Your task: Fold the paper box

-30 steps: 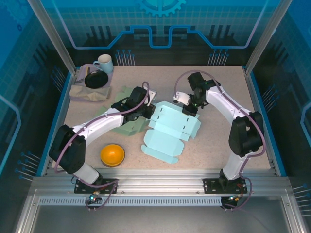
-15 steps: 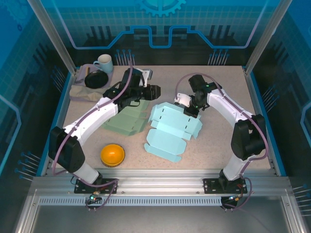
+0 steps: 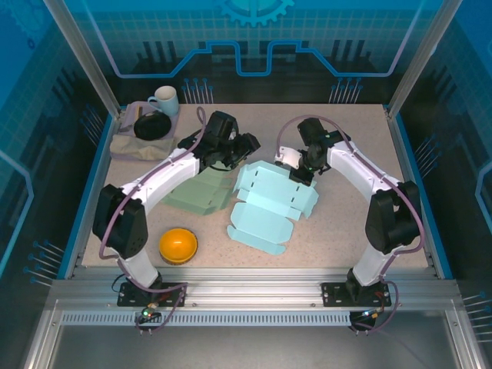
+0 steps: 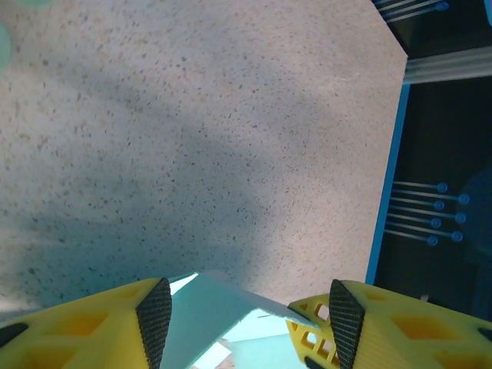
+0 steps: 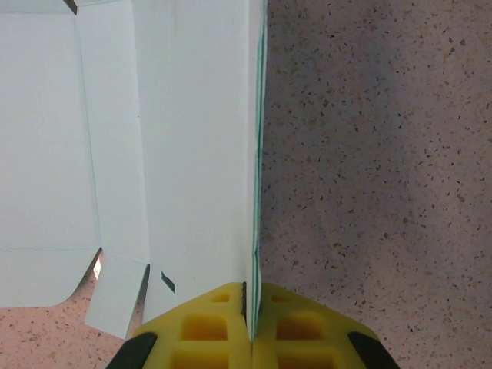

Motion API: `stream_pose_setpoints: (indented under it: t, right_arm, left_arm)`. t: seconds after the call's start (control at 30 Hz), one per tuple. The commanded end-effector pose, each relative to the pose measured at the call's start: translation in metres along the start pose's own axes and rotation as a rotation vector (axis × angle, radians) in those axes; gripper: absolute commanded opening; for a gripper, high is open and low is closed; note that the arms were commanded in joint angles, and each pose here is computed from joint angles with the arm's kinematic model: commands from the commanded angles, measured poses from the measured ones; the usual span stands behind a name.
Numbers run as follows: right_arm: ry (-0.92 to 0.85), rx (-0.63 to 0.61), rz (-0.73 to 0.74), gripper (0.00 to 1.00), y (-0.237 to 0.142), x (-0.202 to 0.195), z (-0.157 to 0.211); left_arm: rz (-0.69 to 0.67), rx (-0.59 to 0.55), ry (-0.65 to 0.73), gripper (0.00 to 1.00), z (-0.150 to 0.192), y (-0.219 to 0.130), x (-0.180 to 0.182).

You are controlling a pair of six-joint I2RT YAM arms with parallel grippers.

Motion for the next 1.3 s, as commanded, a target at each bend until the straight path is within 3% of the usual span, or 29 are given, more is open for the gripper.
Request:
stream_pose_setpoints:
  t: [0.0,0.53,0.87,1.07,1.17,1.27]
  right_arm:
    - [-0.016,-0.036,-0.017,0.00,-0.006,0.009,-0.004]
    - [-0.048,-0.142,-0.014,0.00,-0.013,0.014,-0.007]
    - [-0.064,-0.164,-0.015,0.00,-0.013,0.017,-0.003]
    - [-0.038,-0.149,0.046,0.00,-0.013,0.009,0.000]
    - [-0.009,-0.128,0.071,0.00,-0.011,0.004,0.000]
    - [0.011,-0.113,0.072,0.00,-0.008,0.001,0.001]
  left_arm:
    - [0.020,0.048,-0.142,0.59,0.007,0.010,-0.008]
    - [0.091,0.107,-0.270,0.56,0.036,0.032,-0.026]
    - [0.095,0.076,-0.284,0.54,0.031,0.028,-0.020]
    - [-0.010,0.018,-0.140,0.56,0.015,-0.015,0.012]
    - [0.025,0.035,0.085,0.55,0.025,-0.028,0.011]
    - [0.131,0.057,0.329,0.44,0.048,-0.031,0.012]
Point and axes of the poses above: each hand's point on the last joint's axis, 136 mm out from that joint toward the fingers, its own y axis out along the fingers, its own x axis along the line the jaws close on, z = x × y, the point moved 5 cm from there along -y, back along the fingers, and after that the axes turned 14 degrees about y, right-handed, at the moved point
